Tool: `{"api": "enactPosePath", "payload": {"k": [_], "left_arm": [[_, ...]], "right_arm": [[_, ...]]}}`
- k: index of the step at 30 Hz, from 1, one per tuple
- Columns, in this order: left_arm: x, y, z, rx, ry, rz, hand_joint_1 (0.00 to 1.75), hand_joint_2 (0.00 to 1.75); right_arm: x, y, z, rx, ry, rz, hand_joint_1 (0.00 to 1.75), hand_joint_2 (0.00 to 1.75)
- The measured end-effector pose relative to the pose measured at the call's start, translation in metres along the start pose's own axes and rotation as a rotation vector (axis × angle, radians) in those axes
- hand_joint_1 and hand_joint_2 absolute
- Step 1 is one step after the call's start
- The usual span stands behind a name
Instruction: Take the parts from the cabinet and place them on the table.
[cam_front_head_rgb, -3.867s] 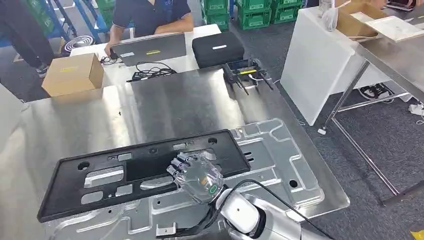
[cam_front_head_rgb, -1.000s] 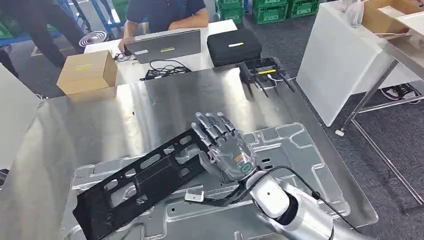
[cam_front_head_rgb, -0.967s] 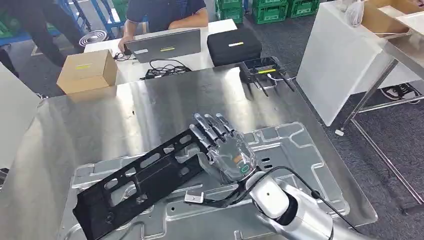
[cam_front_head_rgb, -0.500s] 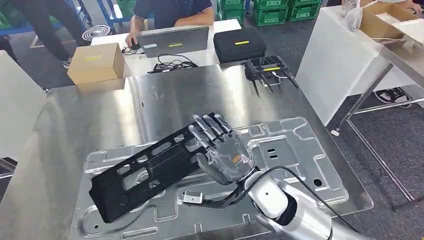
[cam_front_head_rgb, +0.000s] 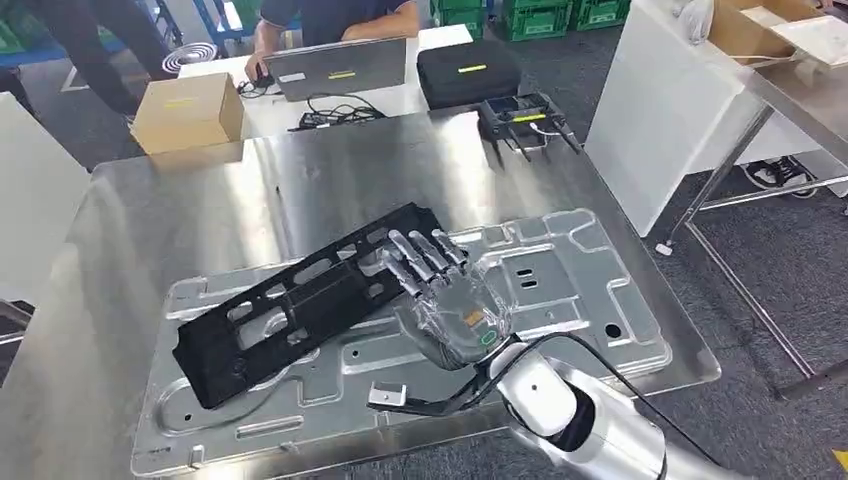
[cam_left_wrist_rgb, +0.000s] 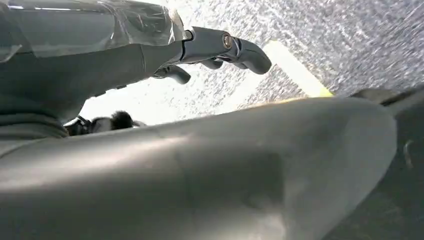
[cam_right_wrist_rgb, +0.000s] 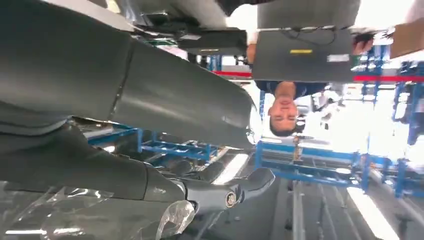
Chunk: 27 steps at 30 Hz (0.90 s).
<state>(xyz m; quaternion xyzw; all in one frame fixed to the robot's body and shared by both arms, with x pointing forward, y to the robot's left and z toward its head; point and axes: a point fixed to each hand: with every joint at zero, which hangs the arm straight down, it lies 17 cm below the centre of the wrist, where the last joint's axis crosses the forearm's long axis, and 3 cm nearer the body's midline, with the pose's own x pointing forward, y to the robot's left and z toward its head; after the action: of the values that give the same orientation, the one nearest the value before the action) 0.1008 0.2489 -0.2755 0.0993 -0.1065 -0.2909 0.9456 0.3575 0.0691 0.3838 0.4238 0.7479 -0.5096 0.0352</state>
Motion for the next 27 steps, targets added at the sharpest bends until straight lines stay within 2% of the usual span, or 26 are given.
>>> {"api": "enactPosePath", "payload": {"k": [27], "left_arm": [[0.0014,-0.0029,0.0006,-0.012,-0.004,-0.002,0.0,0.0]], "right_arm": [[0.0036,0.0044,0.0024,0.018,-0.007,-0.004,0.0,0.0]]}}
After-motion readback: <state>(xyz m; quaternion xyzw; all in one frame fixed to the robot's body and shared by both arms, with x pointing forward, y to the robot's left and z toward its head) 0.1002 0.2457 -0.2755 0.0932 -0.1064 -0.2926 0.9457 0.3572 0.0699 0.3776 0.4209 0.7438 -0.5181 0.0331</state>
